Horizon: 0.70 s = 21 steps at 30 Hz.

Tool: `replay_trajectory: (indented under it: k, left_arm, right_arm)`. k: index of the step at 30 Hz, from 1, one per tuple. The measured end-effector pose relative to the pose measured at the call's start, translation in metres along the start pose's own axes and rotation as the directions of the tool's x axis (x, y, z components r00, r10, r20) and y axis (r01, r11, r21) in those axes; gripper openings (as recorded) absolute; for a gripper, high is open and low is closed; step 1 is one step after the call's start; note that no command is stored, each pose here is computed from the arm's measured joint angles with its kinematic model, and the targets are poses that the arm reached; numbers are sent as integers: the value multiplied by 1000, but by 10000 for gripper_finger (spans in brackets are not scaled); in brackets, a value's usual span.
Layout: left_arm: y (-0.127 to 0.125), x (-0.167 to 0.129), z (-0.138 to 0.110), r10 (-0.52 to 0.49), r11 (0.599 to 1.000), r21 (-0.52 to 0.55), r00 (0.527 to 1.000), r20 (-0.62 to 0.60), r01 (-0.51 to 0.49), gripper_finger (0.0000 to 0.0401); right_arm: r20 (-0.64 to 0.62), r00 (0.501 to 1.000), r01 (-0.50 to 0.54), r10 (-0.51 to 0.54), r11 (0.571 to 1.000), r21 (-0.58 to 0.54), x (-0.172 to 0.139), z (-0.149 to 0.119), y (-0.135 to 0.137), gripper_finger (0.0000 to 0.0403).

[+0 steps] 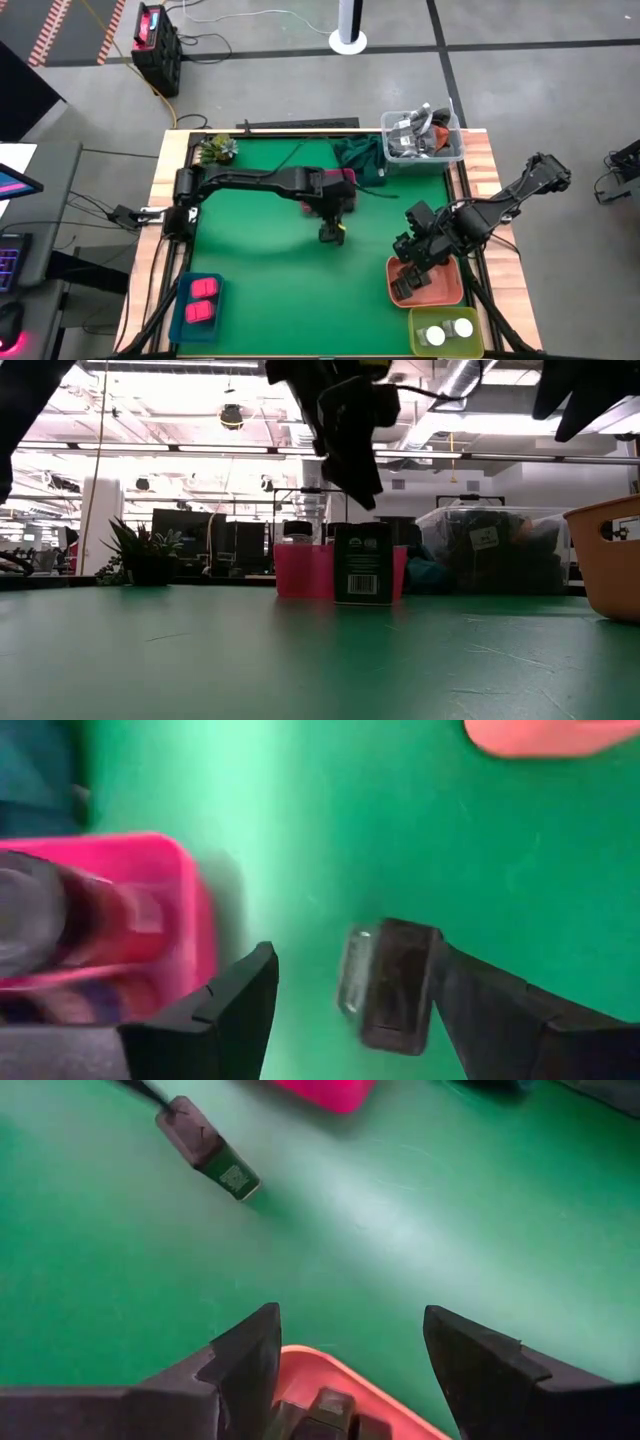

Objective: Sort spices by type
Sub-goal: Put the black seasoning can into the orange bin

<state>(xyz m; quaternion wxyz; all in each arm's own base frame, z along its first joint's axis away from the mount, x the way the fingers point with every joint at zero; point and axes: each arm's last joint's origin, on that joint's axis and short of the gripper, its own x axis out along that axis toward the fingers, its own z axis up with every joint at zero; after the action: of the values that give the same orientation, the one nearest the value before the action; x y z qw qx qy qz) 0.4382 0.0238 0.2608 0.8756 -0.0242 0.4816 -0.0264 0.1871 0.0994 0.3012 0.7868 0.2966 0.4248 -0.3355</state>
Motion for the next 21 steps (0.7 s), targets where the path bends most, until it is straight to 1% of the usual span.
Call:
replay_trajectory:
  k: [4,8,12,14,16,18,21]
  left_arm:
    - [8,-15,1,42,999,-14,997,58,-41,249]
    - [15,-21,-12,66,997,-51,991,119,-60,249]
    - [17,-19,-45,77,987,-154,986,150,-53,249]
    - [13,-30,-63,73,975,-222,980,184,-31,249]
    - [5,-48,-74,82,964,-265,966,244,-15,249]
    - [-2,-64,-86,124,956,-291,952,279,-39,249]
    - [-8,-83,-102,241,932,-335,925,294,-137,249]
  right_arm:
    - [3,1000,-17,17,999,-35,0,1,2,272]
    - [11,999,-43,44,997,-59,2,4,5,272]
    - [24,993,-112,114,991,-80,1,6,12,272]
    - [22,986,-165,167,982,-87,2,4,17,272]
    - [6,976,-216,218,970,-109,4,3,22,272]
    - [-10,970,-241,243,957,-159,11,5,27,272]
    - [-30,976,-216,216,939,-266,27,16,31,272]
